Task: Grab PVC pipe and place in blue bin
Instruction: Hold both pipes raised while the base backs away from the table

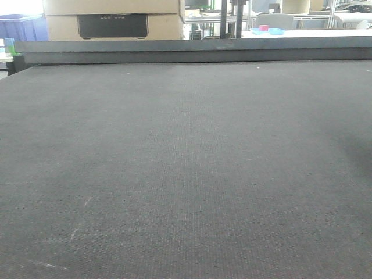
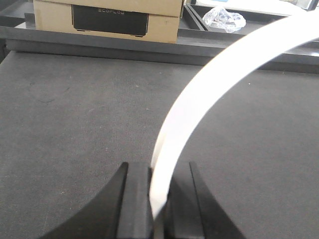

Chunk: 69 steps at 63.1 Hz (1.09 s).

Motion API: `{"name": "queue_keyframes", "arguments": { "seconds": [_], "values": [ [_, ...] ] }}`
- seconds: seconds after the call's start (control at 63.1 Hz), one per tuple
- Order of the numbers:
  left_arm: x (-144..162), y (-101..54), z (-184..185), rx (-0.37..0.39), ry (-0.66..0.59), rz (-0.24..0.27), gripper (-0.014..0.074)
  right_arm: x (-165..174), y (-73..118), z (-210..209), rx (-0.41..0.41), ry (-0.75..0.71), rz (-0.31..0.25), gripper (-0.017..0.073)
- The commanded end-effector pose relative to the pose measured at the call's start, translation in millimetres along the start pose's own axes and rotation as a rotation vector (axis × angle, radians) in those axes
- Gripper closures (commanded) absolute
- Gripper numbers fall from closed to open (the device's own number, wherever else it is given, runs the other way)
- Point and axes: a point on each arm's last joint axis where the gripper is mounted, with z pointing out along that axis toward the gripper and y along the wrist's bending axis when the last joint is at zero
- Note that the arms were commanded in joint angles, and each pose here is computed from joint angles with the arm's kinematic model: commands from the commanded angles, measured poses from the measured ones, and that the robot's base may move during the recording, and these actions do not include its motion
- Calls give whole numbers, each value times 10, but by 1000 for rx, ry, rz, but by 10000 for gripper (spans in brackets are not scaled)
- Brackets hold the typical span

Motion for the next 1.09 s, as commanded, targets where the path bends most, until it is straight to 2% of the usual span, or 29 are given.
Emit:
{"name": "queue_keyframes", "arguments": {
  "seconds": [0.0,0.079,0.174,0.27,0.349,0.396,0.539,0.666,0.745,1.078],
  "values": [
    [-51,1,-29,0,-39,-10,704,-105,-1,-70,-1,-48,-14,727],
    [-126,-19,-163,17,-89,-35,704,-179,-5,-154,-3,-87,-11,727],
    [-224,-32,-350,27,-187,-35,704,-277,-11,-289,-8,-152,-6,727],
    [-305,-31,-550,18,-296,8,704,-322,-16,-411,-14,-213,-5,727],
    [-326,-26,-669,5,-337,47,704,-331,-20,-463,-15,-232,-4,727],
    [-329,-23,-697,-1,-345,61,704,-331,-20,-463,-15,-232,-4,727],
    [-330,-24,-706,-1,-348,62,704,-346,-16,-468,-20,-248,-4,727],
    [-330,-25,-706,1,-348,58,704,-365,12,-474,-61,-268,70,727],
    [-330,-25,-706,2,-348,54,704,-356,18,-471,-70,-257,93,727],
    [-330,-25,-706,2,-348,54,704,-353,15,-470,-66,-253,87,727]
  ]
}}
